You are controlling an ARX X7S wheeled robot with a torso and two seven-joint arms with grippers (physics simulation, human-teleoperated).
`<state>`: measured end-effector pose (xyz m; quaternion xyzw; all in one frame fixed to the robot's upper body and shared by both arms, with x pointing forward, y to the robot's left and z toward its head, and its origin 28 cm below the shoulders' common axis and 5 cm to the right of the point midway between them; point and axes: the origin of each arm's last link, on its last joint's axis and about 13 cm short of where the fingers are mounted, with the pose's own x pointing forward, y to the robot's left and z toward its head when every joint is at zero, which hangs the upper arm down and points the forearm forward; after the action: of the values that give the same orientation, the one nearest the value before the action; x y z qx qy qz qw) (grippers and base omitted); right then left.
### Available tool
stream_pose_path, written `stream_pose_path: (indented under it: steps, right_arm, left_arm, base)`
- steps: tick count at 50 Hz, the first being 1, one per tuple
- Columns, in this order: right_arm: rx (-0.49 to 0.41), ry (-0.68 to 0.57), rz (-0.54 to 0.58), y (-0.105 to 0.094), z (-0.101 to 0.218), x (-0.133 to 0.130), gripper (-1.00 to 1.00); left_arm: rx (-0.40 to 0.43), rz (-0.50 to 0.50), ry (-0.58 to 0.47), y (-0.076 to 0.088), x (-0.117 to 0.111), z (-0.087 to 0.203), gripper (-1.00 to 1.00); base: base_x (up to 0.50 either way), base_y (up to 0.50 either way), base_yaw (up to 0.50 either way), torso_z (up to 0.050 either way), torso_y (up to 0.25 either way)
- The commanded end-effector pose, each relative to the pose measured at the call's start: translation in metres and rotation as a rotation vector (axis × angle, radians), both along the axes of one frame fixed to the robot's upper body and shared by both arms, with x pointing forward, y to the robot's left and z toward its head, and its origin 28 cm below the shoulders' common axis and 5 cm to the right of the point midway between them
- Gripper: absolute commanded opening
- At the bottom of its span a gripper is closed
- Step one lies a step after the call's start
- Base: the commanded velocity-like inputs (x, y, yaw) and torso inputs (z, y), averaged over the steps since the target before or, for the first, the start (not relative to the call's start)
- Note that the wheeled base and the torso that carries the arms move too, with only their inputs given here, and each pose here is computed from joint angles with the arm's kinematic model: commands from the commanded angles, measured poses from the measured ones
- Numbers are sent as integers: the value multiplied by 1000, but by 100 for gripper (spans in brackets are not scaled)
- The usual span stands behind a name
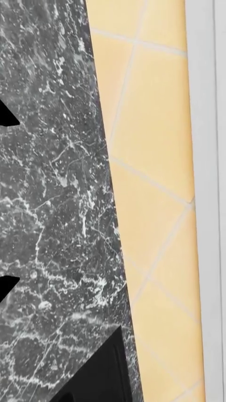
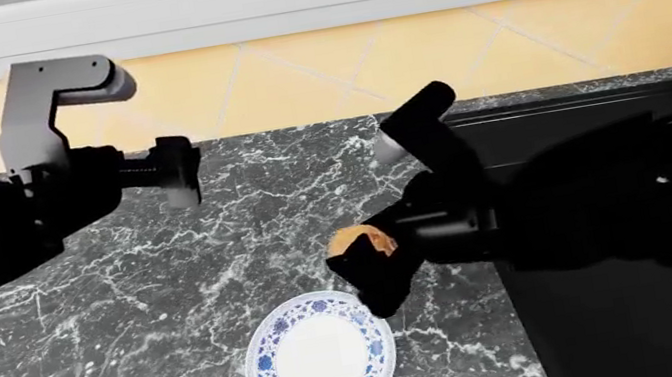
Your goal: Place the pastries on the plates.
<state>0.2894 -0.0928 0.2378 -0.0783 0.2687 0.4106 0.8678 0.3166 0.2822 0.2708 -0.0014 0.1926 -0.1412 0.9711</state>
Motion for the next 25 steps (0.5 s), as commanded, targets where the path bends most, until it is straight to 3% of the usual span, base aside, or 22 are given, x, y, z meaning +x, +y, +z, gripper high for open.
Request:
stream_pose_path:
  steps: [1,9,25]
  right_arm:
    - [-12,9,136,21,5,-1,-100]
    - [-29,48,205,30,-8,-14,-100]
    - [-48,63,233,33,-18,-19,-100]
  left_arm:
    - [1,5,1,-1,1,-5,100]
    - [6,12,2,0,1,-5,100]
    - [10,29,3,1,3,-12,100]
  base:
    - [0,0,0,0,0]
    - [0,0,0,0,0]
    - [0,0,0,0,0]
